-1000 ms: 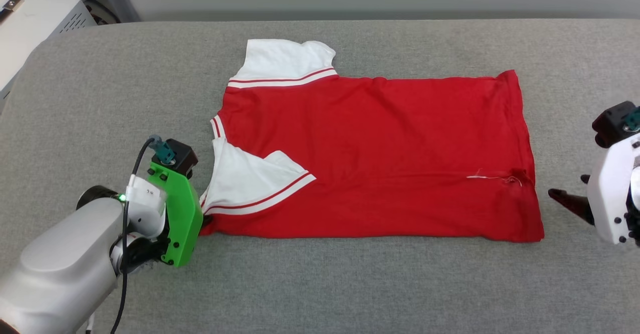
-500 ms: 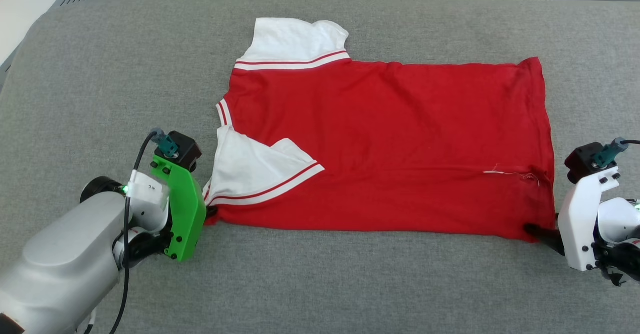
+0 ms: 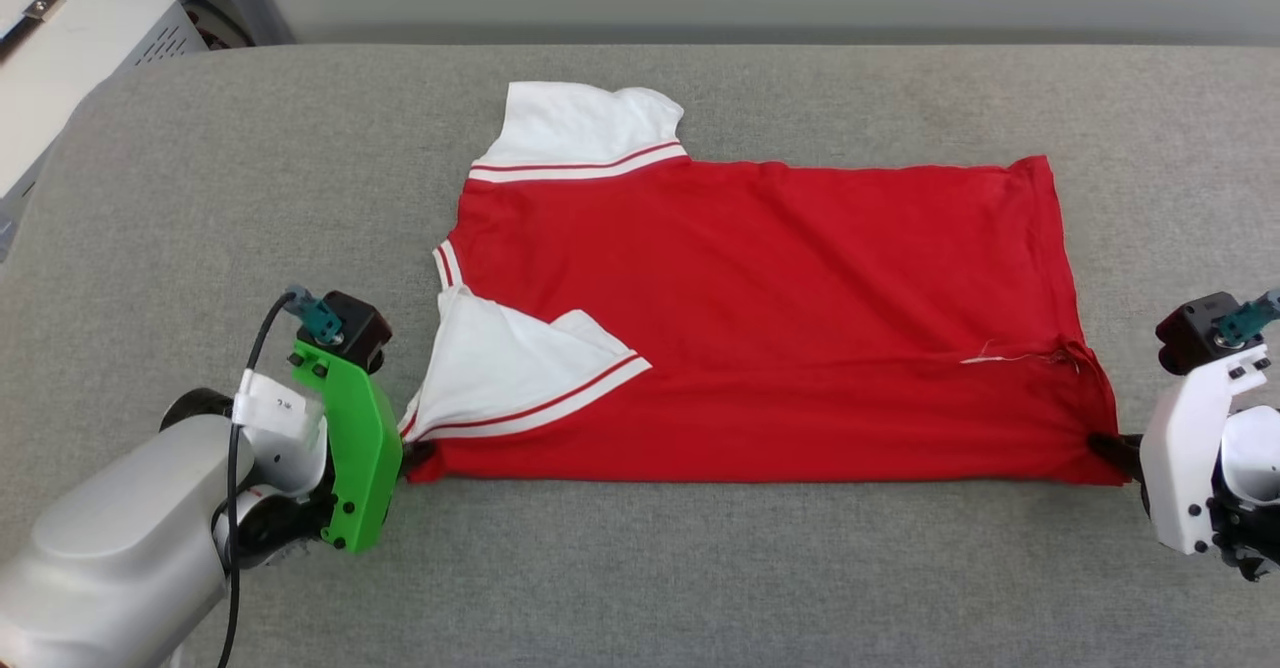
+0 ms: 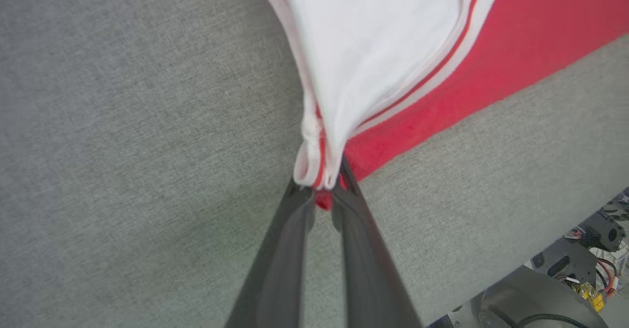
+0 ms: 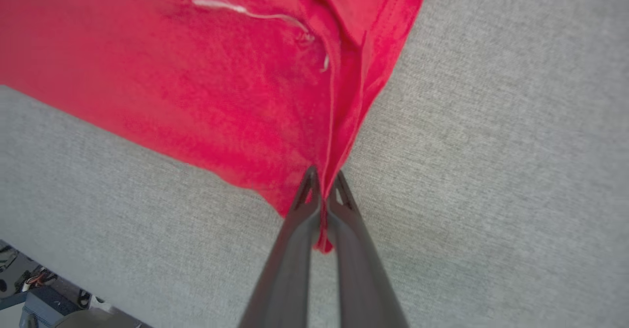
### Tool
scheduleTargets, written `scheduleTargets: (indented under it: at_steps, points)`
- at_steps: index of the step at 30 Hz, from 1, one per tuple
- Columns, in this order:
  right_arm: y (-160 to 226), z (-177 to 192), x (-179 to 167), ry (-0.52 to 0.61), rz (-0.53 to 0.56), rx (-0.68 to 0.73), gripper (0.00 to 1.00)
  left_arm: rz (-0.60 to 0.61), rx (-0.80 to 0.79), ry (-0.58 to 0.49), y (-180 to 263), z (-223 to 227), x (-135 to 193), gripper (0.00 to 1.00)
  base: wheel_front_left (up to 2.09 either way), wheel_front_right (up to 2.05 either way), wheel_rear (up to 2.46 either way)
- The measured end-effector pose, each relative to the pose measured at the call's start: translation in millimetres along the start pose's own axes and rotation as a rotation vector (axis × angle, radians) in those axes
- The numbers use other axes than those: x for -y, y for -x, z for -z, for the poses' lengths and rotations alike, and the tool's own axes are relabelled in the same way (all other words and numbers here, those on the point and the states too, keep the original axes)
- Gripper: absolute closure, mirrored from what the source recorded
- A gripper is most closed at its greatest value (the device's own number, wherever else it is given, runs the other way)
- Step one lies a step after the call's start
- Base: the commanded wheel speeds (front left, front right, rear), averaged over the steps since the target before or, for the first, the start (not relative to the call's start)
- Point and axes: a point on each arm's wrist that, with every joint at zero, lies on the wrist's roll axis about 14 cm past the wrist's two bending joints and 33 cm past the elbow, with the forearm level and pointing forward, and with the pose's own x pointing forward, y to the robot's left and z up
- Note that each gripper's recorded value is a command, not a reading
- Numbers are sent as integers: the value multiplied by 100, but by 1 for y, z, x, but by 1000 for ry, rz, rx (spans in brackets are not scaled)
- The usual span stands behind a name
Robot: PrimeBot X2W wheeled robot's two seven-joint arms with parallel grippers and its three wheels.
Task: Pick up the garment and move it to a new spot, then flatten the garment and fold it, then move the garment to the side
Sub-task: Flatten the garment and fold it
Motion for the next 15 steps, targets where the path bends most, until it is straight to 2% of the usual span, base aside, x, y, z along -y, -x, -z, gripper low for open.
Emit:
scheduleTargets:
  at_steps: [5, 15]
  points:
    - [22, 6, 6, 9, 20, 10, 100, 33, 11, -21, 10, 5, 14, 100, 0, 0, 0]
    - [18, 42, 0, -20, 1, -81, 100, 60, -59, 0, 3, 36, 23, 100, 0, 0, 0]
